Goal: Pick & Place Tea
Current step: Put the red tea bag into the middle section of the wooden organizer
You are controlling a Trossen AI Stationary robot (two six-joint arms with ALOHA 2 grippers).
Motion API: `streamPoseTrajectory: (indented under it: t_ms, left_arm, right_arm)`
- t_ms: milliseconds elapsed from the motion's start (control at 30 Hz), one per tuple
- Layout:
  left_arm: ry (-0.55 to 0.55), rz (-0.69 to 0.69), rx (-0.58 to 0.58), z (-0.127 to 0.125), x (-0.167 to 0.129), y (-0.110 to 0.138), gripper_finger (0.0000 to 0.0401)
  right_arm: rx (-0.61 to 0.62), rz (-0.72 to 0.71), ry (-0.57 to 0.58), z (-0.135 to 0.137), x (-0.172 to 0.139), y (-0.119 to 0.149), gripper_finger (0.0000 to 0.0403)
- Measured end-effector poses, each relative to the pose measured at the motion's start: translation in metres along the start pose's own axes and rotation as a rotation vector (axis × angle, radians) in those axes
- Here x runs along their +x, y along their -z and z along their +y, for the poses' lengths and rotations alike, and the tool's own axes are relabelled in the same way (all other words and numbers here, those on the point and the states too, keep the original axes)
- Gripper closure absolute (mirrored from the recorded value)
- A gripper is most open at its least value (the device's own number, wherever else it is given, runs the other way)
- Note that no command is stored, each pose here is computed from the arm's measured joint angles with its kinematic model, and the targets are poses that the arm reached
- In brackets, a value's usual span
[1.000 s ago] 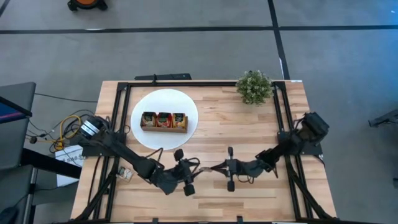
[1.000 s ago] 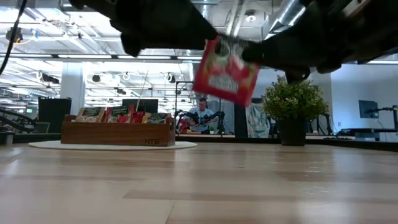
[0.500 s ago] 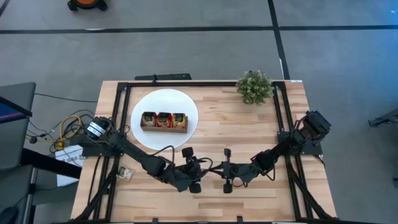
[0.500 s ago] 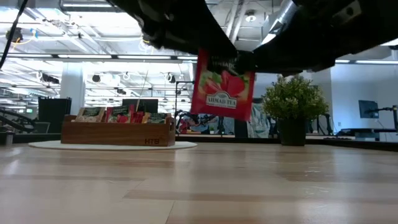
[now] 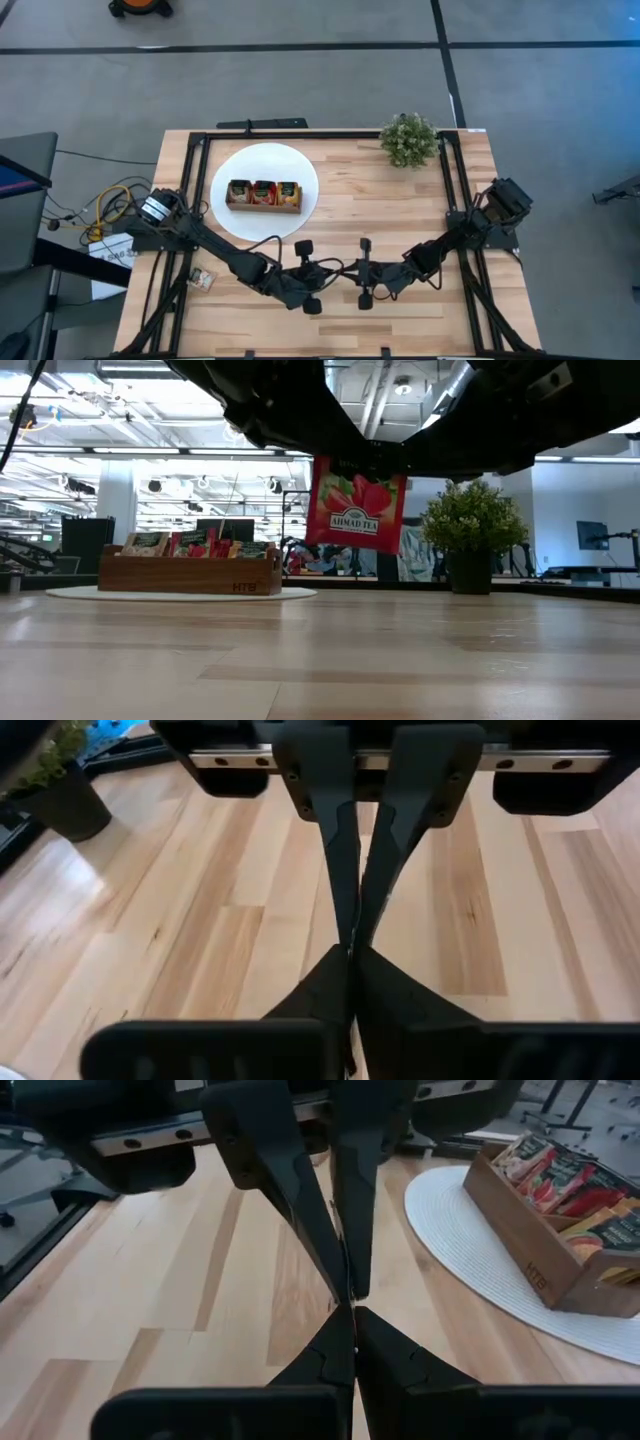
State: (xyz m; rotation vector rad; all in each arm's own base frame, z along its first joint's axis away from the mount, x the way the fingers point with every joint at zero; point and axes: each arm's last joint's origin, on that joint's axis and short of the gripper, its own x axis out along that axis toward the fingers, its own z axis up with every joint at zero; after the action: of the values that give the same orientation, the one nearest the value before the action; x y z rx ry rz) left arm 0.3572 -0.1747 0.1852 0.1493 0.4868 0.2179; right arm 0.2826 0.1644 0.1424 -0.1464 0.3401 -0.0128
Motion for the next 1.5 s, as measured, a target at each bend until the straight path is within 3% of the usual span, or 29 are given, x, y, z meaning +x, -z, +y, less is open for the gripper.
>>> streamPoseTrajectory:
  t_ms: [133, 233, 433, 633, 900, 1267, 1500]
  left_arm:
    - [-0.016, 0.008, 0.031, -0.002, -0.004, 0.001, 0.0399]
    - [-0.107, 0.070, 0.089, 0.005, -0.017, 0.003, 0.0400]
    - [-0.281, 0.313, 0.063, 0.059, -0.060, 0.001, 0.0400]
    - [-0.441, 0.477, 0.103, 0.111, -0.084, 0.008, 0.0401]
    - [-0.460, 0.551, 0.069, 0.148, -0.089, 0.039, 0.0401]
    - [-0.444, 0.473, 0.021, 0.179, -0.074, 0.070, 0.0401]
    - [-0.397, 0.382, 0.010, 0.184, -0.062, 0.072, 0.0401]
  right_arm:
    - [0.027, 0.003, 0.001, 0.000, 0.000, 0.000, 0.0398]
    - [0.043, 0.028, -0.007, 0.000, -0.005, -0.002, 0.0374]
    - [0.056, 0.077, 0.001, -0.003, -0.009, -0.001, 0.0316]
    - [0.056, 0.083, -0.018, -0.002, -0.009, 0.000, 0.0290]
    - [0.057, 0.081, -0.037, 0.000, -0.010, -0.001, 0.0284]
    - [0.062, 0.073, -0.040, 0.000, -0.010, -0.001, 0.0284]
    - [0.065, 0.071, -0.056, 0.001, -0.010, -0.002, 0.0284]
